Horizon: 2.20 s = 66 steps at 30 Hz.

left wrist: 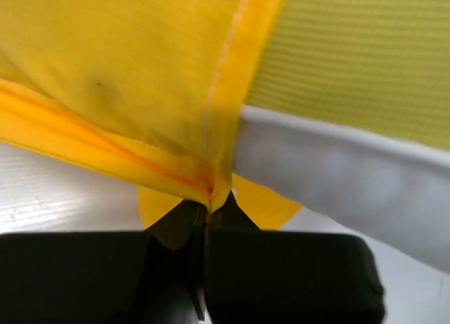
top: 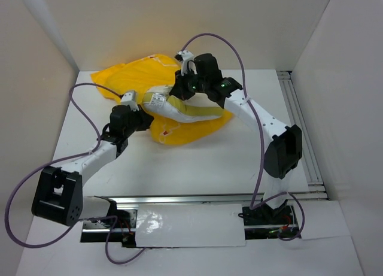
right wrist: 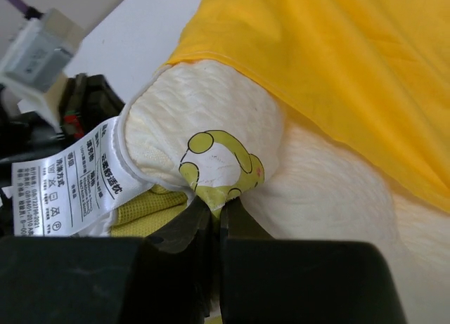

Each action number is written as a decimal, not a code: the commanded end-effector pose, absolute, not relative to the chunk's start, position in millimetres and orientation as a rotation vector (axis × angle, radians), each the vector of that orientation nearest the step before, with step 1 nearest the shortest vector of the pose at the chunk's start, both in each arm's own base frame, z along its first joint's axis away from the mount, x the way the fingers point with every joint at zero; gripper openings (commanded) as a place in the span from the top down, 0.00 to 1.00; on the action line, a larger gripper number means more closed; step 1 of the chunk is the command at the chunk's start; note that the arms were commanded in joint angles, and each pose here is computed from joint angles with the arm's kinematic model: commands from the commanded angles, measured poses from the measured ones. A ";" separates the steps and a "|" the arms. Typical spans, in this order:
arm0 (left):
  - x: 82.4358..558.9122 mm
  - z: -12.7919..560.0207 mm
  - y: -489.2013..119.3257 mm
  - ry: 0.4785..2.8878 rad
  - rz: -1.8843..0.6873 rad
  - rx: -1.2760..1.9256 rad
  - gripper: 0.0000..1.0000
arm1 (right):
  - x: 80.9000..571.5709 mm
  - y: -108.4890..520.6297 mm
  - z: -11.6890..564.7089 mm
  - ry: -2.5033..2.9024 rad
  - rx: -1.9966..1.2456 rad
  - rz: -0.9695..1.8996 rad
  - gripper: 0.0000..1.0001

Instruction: Put the pillow into the pillowcase

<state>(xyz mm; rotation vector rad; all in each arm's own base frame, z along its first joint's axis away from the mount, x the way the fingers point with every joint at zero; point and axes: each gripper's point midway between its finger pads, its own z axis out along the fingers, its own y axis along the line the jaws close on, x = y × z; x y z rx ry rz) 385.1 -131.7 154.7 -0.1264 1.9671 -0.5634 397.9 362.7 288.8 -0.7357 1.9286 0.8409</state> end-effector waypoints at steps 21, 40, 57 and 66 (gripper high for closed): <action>189.9 300.9 -271.8 1.846 -1.257 0.541 1.00 | 442.9 381.0 175.0 1.721 -0.230 0.158 1.00; 191.5 253.0 -265.2 2.157 -1.019 0.431 0.13 | 337.0 249.2 185.1 2.082 -0.280 0.610 0.01; 400.3 249.6 -331.1 2.251 -0.433 0.392 0.17 | 347.7 108.9 168.6 2.187 0.226 0.513 0.01; 478.0 184.4 -344.1 2.249 -0.167 0.518 0.13 | 412.2 89.4 179.5 2.058 0.360 0.632 0.03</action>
